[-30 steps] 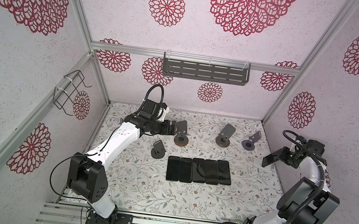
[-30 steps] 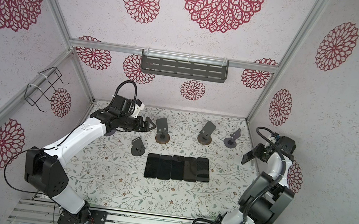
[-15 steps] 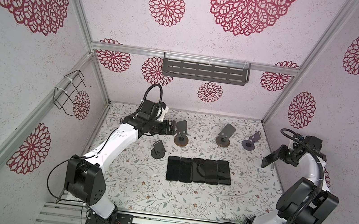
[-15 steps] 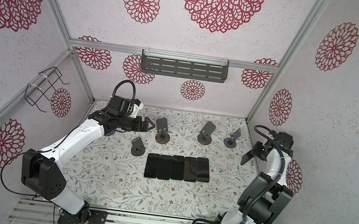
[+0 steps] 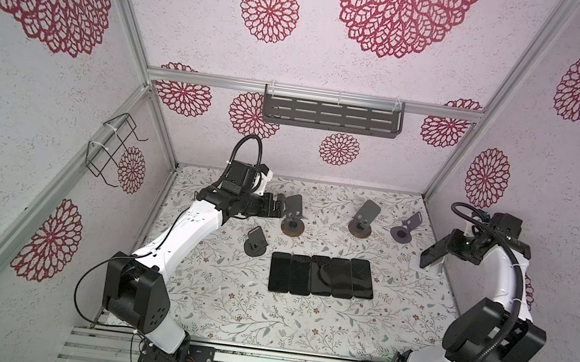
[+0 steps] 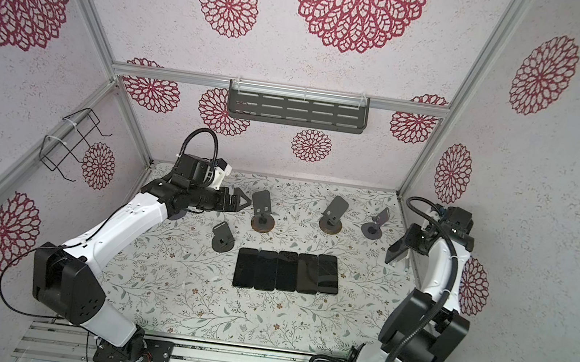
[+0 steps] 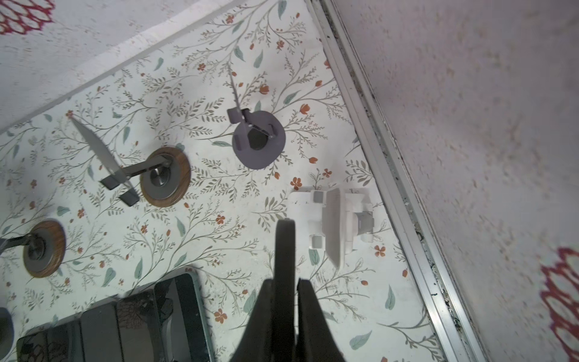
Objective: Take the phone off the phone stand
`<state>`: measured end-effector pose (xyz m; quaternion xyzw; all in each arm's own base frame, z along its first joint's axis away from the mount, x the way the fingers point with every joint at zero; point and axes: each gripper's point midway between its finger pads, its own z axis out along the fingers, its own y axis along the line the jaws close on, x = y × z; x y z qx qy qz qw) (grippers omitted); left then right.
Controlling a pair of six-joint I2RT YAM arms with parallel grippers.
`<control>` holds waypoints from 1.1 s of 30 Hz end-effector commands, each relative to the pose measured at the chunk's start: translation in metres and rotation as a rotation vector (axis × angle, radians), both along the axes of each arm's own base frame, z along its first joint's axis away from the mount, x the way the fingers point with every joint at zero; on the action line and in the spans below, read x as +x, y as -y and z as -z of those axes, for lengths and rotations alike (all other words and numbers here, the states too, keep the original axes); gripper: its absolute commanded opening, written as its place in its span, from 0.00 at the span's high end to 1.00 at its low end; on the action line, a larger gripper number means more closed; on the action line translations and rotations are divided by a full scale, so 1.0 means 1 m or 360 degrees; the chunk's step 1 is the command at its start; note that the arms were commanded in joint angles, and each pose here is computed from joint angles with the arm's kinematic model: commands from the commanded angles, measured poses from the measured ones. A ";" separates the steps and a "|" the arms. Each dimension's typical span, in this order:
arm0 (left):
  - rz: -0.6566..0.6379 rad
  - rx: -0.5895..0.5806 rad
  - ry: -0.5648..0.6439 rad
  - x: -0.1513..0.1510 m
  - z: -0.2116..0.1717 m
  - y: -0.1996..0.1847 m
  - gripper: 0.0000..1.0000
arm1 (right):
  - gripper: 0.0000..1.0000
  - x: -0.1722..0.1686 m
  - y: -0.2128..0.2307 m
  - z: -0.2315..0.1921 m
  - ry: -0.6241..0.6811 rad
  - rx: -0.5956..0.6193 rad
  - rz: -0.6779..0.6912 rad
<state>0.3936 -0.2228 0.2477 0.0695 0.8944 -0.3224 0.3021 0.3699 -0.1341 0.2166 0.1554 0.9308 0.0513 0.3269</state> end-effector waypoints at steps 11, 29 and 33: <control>0.0170 0.0038 0.0217 -0.021 -0.018 0.017 0.02 | 1.00 -0.025 -0.097 -0.073 0.0304 0.0103 -0.0298; 0.0826 0.0333 0.0632 -0.102 -0.021 0.096 0.03 | 1.00 -0.051 -0.291 -0.045 0.0291 0.0625 -0.1153; 0.0933 0.0385 0.0694 -0.115 -0.018 0.107 0.03 | 1.00 -0.056 -0.300 -0.040 0.0291 0.0703 -0.1141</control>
